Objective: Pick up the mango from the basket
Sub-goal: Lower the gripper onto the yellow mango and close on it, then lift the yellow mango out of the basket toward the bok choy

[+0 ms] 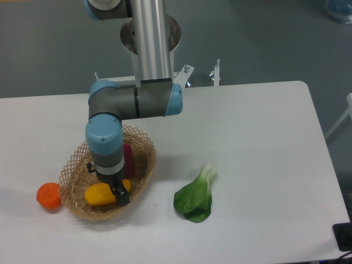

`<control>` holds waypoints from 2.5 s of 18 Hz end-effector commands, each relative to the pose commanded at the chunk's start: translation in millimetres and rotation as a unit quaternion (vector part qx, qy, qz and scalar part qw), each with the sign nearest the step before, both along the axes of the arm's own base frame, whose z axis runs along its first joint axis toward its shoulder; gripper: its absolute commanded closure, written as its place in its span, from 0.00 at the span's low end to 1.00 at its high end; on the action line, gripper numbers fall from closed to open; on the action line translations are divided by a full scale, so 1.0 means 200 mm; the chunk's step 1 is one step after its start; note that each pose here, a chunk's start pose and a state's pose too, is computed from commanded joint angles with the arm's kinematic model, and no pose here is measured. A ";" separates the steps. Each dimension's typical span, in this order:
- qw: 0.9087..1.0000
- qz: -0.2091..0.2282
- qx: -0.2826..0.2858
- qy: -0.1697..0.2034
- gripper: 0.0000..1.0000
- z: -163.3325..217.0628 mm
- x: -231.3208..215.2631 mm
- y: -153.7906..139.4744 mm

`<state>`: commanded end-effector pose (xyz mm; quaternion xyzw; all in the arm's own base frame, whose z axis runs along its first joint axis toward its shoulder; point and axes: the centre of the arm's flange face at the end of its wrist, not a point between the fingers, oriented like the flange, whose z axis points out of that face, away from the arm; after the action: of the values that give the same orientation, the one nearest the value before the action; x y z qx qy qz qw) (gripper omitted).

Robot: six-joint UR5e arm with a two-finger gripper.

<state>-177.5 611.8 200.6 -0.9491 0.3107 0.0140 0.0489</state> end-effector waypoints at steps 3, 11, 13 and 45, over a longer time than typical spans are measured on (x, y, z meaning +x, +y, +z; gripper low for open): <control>1.000 0.001 0.000 0.001 0.23 0.00 0.00 0.00; 0.999 0.051 0.006 -0.004 0.64 0.06 0.01 0.00; 0.999 0.049 0.018 -0.002 0.64 0.13 0.01 0.00; 0.979 0.188 0.050 0.057 0.60 0.64 -1.17 -0.70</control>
<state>-411.8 472.0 328.3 -0.9846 0.1278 0.0931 0.0751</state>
